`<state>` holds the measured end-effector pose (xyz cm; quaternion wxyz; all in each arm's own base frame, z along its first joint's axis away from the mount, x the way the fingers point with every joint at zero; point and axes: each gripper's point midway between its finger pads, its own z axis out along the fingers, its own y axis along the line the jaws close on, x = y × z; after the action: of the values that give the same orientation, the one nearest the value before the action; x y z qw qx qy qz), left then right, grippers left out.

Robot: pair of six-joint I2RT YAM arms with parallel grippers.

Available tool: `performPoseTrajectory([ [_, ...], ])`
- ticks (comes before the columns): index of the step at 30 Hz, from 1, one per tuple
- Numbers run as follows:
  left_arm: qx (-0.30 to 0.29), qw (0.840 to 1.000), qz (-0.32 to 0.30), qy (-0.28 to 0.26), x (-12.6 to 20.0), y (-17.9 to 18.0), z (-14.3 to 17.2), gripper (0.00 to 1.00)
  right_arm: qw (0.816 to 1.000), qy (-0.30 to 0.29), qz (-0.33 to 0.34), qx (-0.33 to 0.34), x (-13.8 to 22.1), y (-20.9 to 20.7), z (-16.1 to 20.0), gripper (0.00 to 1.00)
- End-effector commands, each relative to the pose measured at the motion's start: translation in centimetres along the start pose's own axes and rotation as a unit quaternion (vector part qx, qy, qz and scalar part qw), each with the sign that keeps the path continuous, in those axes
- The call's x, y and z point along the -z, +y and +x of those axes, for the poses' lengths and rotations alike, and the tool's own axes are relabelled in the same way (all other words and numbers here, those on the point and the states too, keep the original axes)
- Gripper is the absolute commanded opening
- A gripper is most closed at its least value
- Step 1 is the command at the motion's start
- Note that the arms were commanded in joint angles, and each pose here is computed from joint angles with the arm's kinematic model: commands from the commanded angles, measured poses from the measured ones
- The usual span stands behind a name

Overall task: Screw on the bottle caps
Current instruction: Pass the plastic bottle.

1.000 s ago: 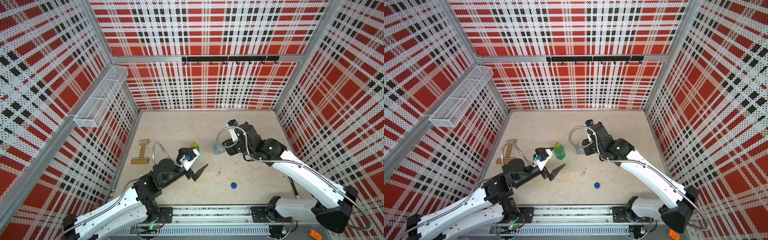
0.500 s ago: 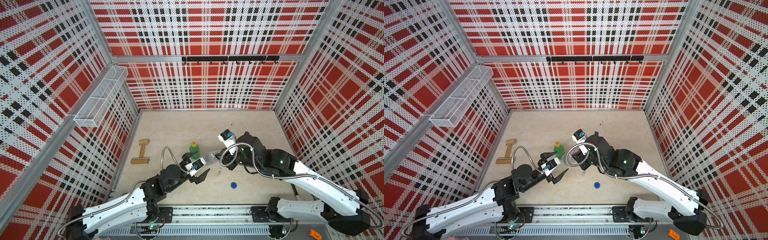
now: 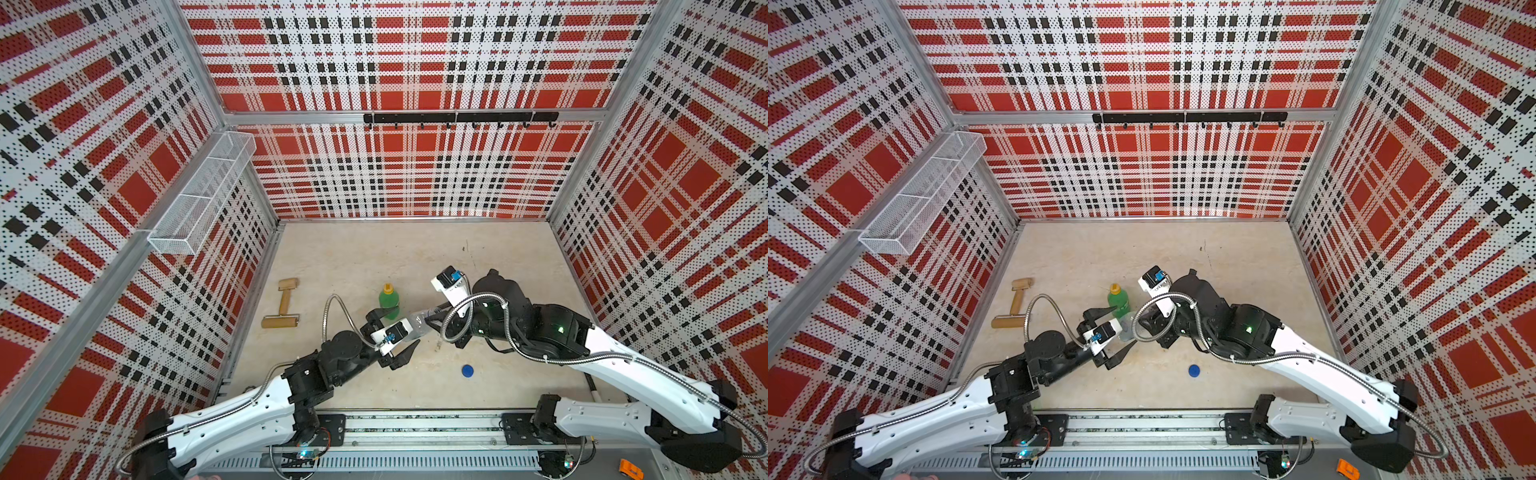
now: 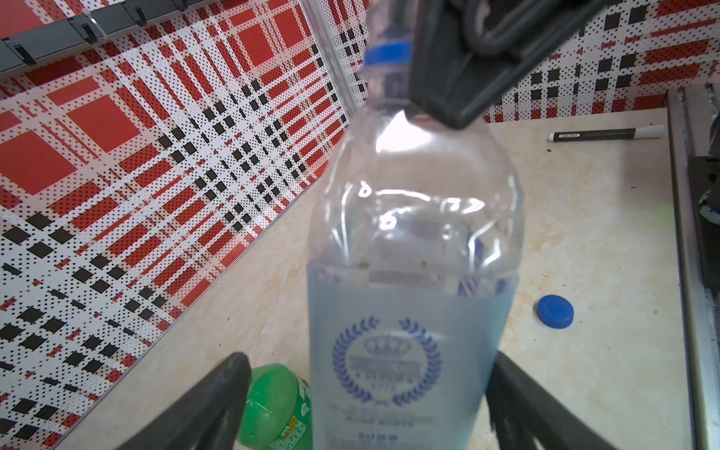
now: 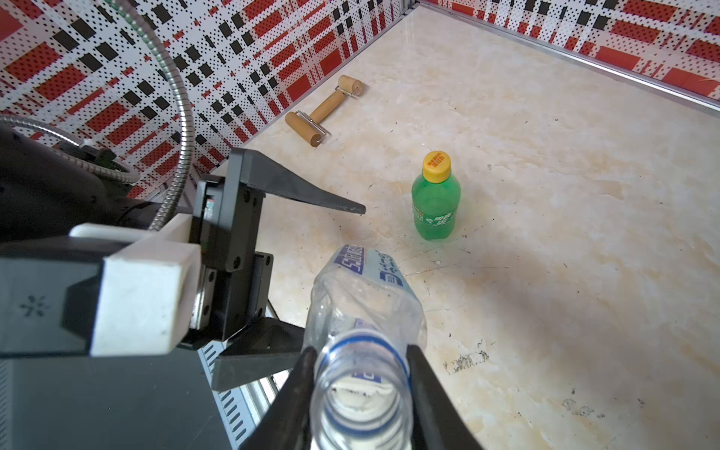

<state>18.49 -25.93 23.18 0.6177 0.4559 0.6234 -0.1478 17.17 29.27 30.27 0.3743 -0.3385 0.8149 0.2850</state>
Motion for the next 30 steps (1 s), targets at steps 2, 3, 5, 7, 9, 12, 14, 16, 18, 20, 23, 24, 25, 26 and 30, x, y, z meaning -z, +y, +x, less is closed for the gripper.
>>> performPoseTrajectory([
  [2, -0.003, 1.000, 0.012, -0.007, -0.2, -0.5, 0.0, 0.92, 0.999, -0.042, -0.027, 0.008, 0.7, 1.1, -1.7, 0.22],
  [3, -0.003, 1.000, 0.010, -0.009, -0.2, -0.5, -0.1, 0.91, 0.999, -0.042, -0.029, 0.009, 0.7, 1.2, -1.6, 0.21],
  [5, -0.003, 1.000, 0.009, -0.009, -0.2, -0.4, -0.1, 0.89, 0.999, -0.041, -0.032, 0.009, 0.6, 1.3, -1.6, 0.21],
  [7, -0.003, 1.000, 0.010, -0.009, -0.1, -0.4, -0.2, 0.87, 0.999, -0.039, -0.036, 0.009, 0.6, 1.4, -1.6, 0.21],
  [9, -0.006, 1.000, 0.012, -0.008, -0.2, -0.6, 0.0, 0.84, 0.999, -0.038, -0.038, 0.009, 0.5, 1.5, -1.6, 0.21],
  [12, -0.007, 1.000, 0.015, -0.009, -0.1, -0.7, 0.0, 0.79, 0.998, -0.041, -0.040, 0.010, 0.5, 1.6, -1.7, 0.21],
  [14, -0.008, 1.000, 0.016, -0.010, -0.1, -0.8, 0.0, 0.78, 0.998, -0.042, -0.039, 0.010, 0.5, 1.6, -1.8, 0.21],
  [16, -0.009, 1.000, 0.018, -0.010, -0.1, -0.8, 0.0, 0.76, 0.998, -0.041, -0.042, 0.010, 0.4, 1.7, -1.7, 0.21],
  [18, -0.009, 1.000, 0.017, -0.010, -0.1, -0.8, 0.0, 0.75, 0.998, -0.038, -0.045, 0.009, 0.2, 1.7, -1.6, 0.21],
  [20, -0.009, 1.000, 0.017, -0.012, -0.1, -0.7, -0.1, 0.73, 0.998, -0.037, -0.044, 0.009, 0.1, 1.7, -1.6, 0.21],
  [23, -0.009, 1.000, 0.018, -0.012, -0.1, -0.8, -0.1, 0.69, 0.998, -0.036, -0.044, 0.010, 0.0, 1.7, -1.5, 0.21],
  [24, -0.009, 1.000, 0.019, -0.012, -0.1, -0.8, -0.1, 0.68, 0.998, -0.036, -0.043, 0.009, -0.1, 1.7, -1.5, 0.21],
  [25, -0.009, 1.000, 0.021, -0.013, 0.0, -0.9, -0.1, 0.68, 0.998, -0.037, -0.044, 0.009, -0.1, 1.7, -1.5, 0.21],
  [26, -0.009, 1.000, 0.021, -0.013, 0.0, -0.9, -0.1, 0.68, 0.998, -0.037, -0.045, 0.008, -0.2, 1.7, -1.5, 0.21],
  [30, -0.009, 1.000, 0.023, -0.014, 0.0, -1.0, -0.1, 0.66, 0.998, -0.033, -0.050, 0.007, -0.4, 1.9, -1.3, 0.22],
])
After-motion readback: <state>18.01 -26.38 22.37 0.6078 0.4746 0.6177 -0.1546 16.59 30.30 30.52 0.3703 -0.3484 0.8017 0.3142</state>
